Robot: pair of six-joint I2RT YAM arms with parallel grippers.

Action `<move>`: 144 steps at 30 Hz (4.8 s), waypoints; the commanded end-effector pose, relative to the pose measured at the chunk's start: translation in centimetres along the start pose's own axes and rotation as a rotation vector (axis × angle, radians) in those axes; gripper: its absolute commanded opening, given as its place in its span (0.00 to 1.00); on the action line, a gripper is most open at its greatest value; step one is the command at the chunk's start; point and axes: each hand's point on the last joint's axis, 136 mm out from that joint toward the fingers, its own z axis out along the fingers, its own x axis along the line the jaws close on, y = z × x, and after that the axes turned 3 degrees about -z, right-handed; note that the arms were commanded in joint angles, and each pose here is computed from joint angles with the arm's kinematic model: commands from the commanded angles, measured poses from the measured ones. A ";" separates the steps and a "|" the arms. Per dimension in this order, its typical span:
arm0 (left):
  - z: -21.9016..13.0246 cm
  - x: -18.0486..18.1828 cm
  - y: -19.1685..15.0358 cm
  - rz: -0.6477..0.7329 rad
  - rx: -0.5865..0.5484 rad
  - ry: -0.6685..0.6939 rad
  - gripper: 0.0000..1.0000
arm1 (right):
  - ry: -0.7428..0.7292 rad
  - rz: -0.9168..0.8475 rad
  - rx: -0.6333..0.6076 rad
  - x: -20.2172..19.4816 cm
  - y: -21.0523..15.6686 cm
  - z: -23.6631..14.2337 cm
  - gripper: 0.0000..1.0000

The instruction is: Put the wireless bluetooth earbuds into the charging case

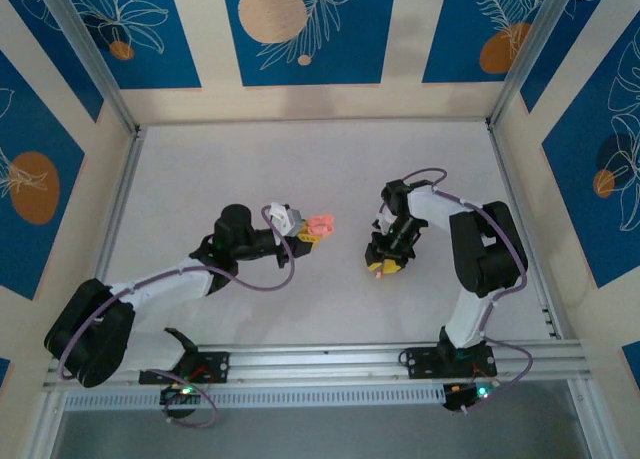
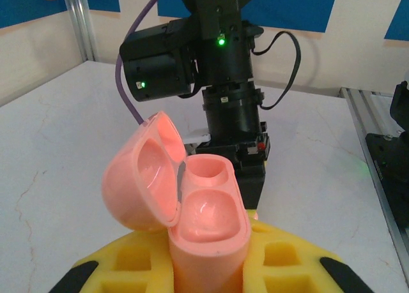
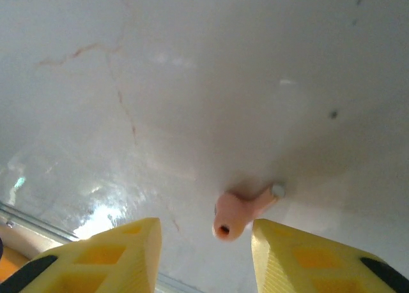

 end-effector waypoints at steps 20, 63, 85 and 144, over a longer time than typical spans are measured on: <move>-0.5 0.2 1.4 0.036 -0.026 0.022 0.19 | -0.013 -0.063 0.009 0.2 2.3 1.0 0.46; -1.2 -0.1 1.3 0.034 -0.023 0.038 0.20 | -0.181 -0.031 0.065 0.9 -2.0 -1.9 0.43; -1.1 0.1 1.5 0.039 -0.014 0.040 0.20 | -0.206 -0.066 0.157 0.2 -1.6 1.4 0.35; -1.4 0.1 1.2 0.031 -0.001 0.050 0.20 | -0.276 -0.075 0.172 -0.8 -1.5 3.6 0.22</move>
